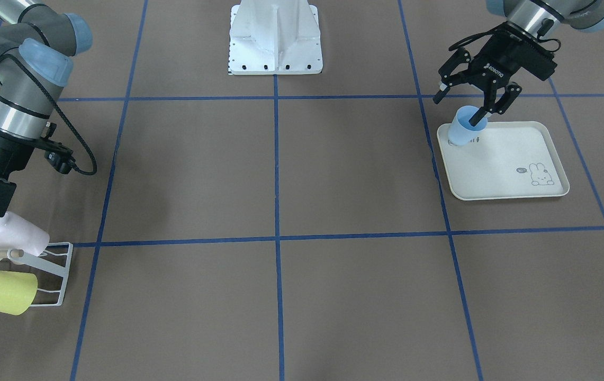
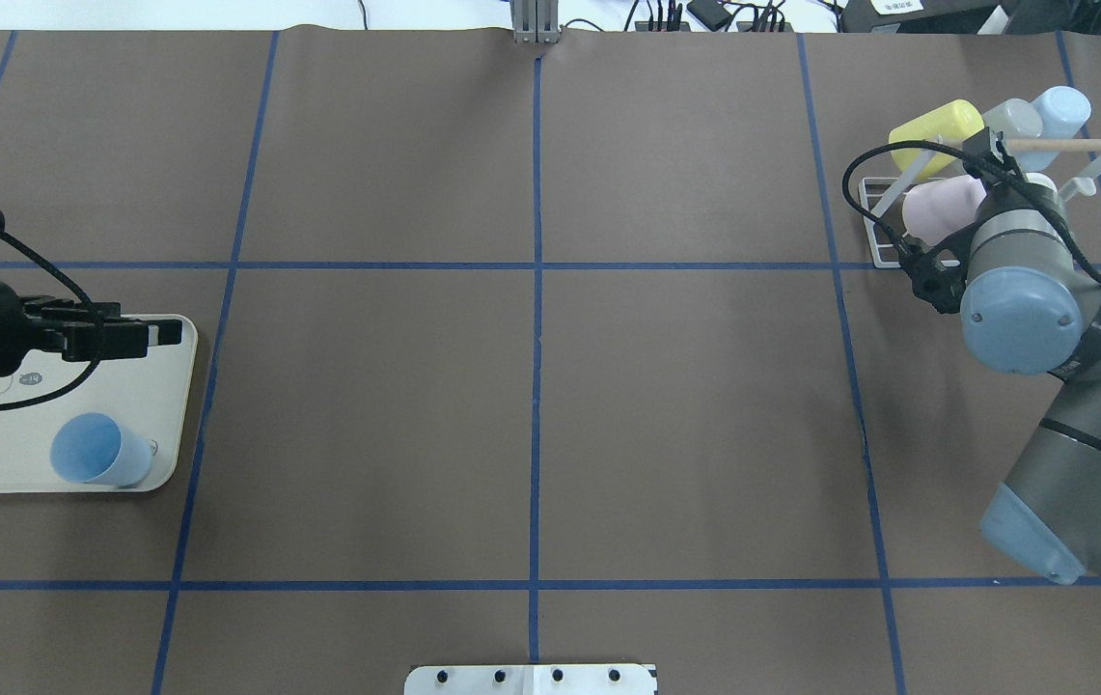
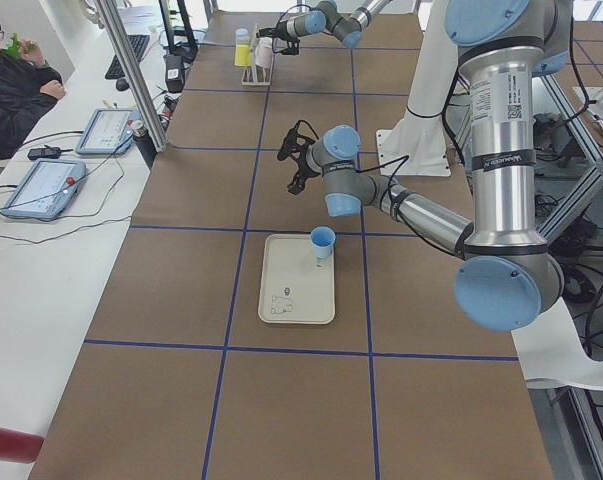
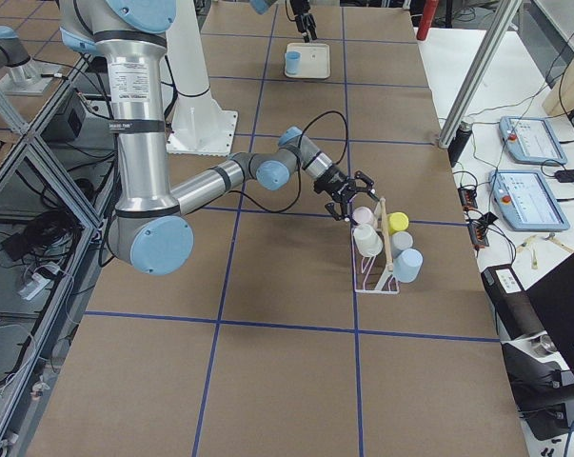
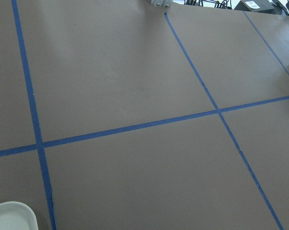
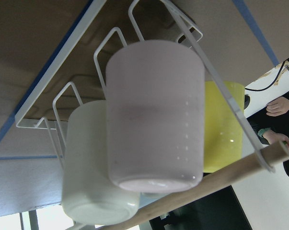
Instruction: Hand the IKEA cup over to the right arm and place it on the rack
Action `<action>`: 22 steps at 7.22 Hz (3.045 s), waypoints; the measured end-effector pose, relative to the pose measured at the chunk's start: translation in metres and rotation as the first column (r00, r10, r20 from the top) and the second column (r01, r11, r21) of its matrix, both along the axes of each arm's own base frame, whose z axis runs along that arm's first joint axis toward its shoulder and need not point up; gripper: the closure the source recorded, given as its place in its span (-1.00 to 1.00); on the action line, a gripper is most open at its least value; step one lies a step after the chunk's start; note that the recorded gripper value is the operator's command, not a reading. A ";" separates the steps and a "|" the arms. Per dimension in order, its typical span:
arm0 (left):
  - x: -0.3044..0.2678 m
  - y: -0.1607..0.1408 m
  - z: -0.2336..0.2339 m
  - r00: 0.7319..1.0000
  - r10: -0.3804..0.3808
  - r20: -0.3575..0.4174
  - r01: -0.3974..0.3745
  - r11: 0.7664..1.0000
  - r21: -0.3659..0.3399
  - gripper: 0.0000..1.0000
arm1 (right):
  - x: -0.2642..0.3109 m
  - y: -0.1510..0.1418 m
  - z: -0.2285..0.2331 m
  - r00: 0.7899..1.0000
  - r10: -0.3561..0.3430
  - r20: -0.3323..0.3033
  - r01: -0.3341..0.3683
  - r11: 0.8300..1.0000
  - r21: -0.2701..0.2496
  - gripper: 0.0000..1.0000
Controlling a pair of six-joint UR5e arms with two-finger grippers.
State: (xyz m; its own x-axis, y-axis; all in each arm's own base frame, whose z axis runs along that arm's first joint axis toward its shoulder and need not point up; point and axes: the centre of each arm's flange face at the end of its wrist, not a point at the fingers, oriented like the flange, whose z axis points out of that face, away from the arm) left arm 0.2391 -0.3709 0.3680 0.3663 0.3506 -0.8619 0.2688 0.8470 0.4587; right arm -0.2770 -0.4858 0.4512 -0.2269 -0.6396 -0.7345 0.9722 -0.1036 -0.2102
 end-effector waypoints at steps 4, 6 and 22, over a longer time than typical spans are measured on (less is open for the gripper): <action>-0.007 0.004 0.017 0.999 -0.005 0.047 0.004 1.000 0.004 -1.00 | -0.008 0.015 -0.044 0.927 0.129 0.351 -0.133 0.991 -0.011 -1.00; -0.018 0.010 0.040 0.992 -0.024 0.120 0.020 0.999 0.030 -1.00 | -0.025 0.033 -0.070 0.741 0.252 0.622 -0.222 0.967 -0.127 -1.00; 0.023 0.061 0.148 0.945 0.005 0.327 0.027 0.995 -0.093 0.68 | -0.170 0.149 -0.223 -0.215 0.634 0.743 0.321 0.764 -0.560 -1.00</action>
